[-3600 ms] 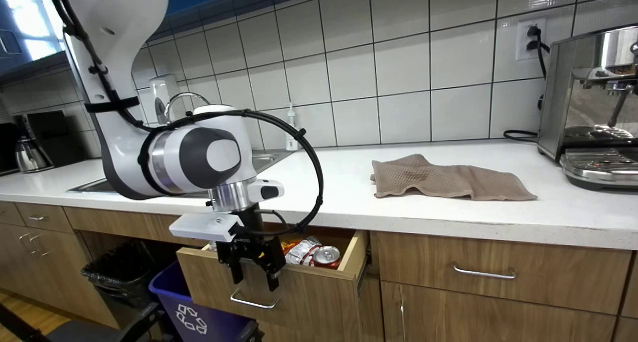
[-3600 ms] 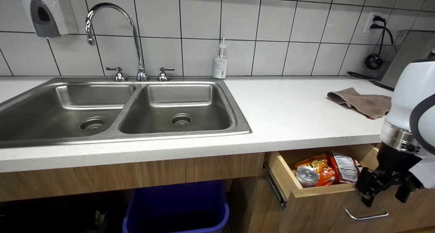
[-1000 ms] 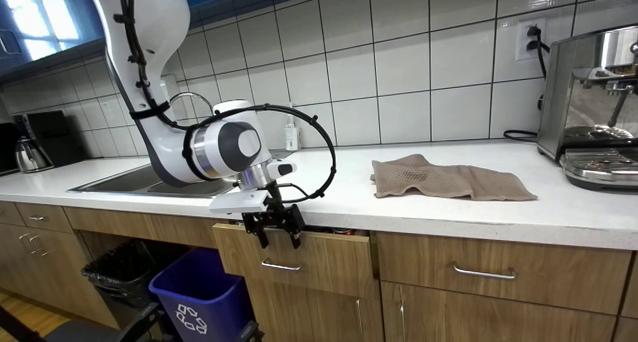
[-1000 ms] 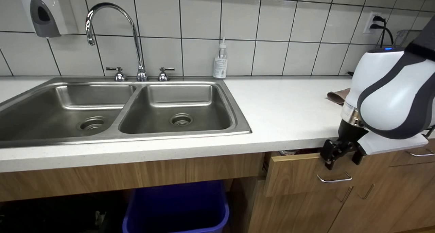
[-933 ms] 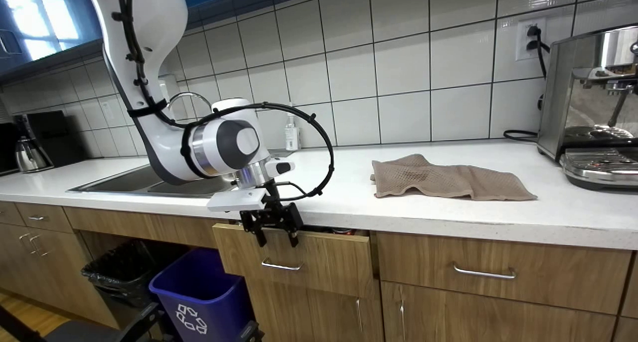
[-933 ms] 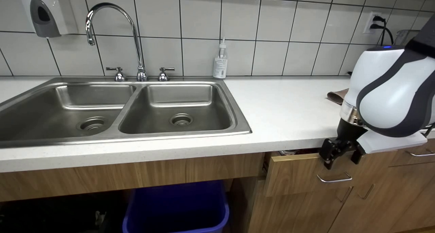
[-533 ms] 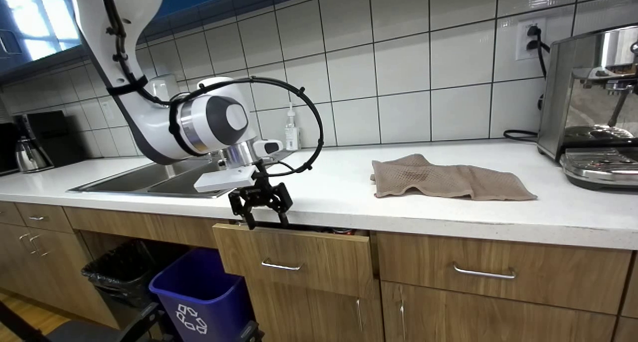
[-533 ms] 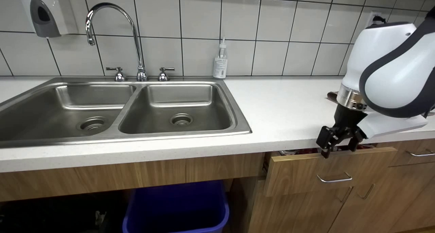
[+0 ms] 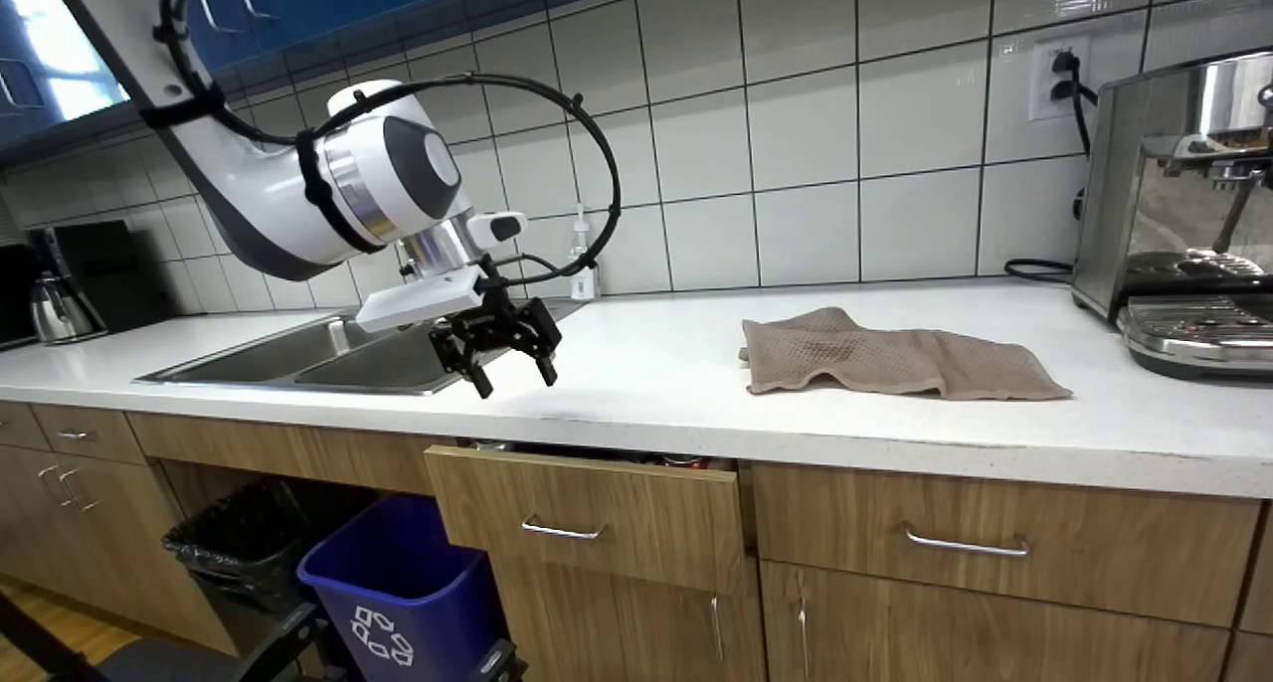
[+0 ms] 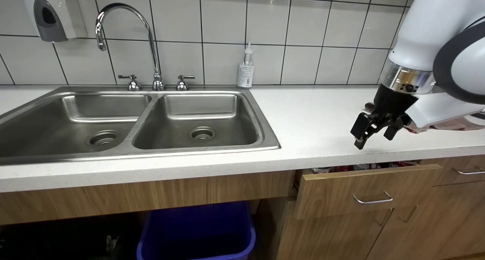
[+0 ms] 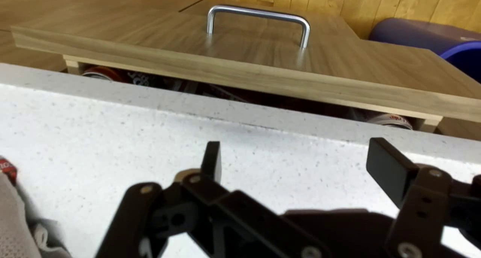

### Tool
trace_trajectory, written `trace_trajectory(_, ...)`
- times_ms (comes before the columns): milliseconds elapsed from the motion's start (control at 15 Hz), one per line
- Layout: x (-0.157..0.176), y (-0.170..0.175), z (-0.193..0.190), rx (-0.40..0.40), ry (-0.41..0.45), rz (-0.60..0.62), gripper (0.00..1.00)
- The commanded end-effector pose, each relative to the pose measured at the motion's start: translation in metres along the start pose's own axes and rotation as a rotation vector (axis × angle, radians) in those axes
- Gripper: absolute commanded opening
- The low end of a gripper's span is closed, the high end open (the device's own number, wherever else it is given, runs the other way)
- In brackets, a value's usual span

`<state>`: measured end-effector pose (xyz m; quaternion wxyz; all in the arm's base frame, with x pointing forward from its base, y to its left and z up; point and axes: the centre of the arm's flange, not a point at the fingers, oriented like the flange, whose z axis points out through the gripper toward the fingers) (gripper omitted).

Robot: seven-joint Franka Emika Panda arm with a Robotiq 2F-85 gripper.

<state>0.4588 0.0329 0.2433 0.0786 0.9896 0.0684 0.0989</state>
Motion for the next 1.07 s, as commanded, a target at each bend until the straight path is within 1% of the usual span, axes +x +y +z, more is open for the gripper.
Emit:
trace_trajectory(0, -0.003, -0.008, -0.034, -0.009, 0.050, 0.008, 1.00)
trace_trajectory(267, 0.009, -0.011, -0.056, 0.001, 0.109, 0.030, 1.00)
trace_trajectory(333, 0.011, -0.006, -0.038, 0.010, 0.087, 0.011, 1.00)
trace_trajectory(533, 0.014, -0.006, -0.047, 0.013, 0.106, 0.018, 1.00)
trace_trajectory(1000, 0.014, -0.006, -0.047, 0.013, 0.106, 0.019, 1.00)
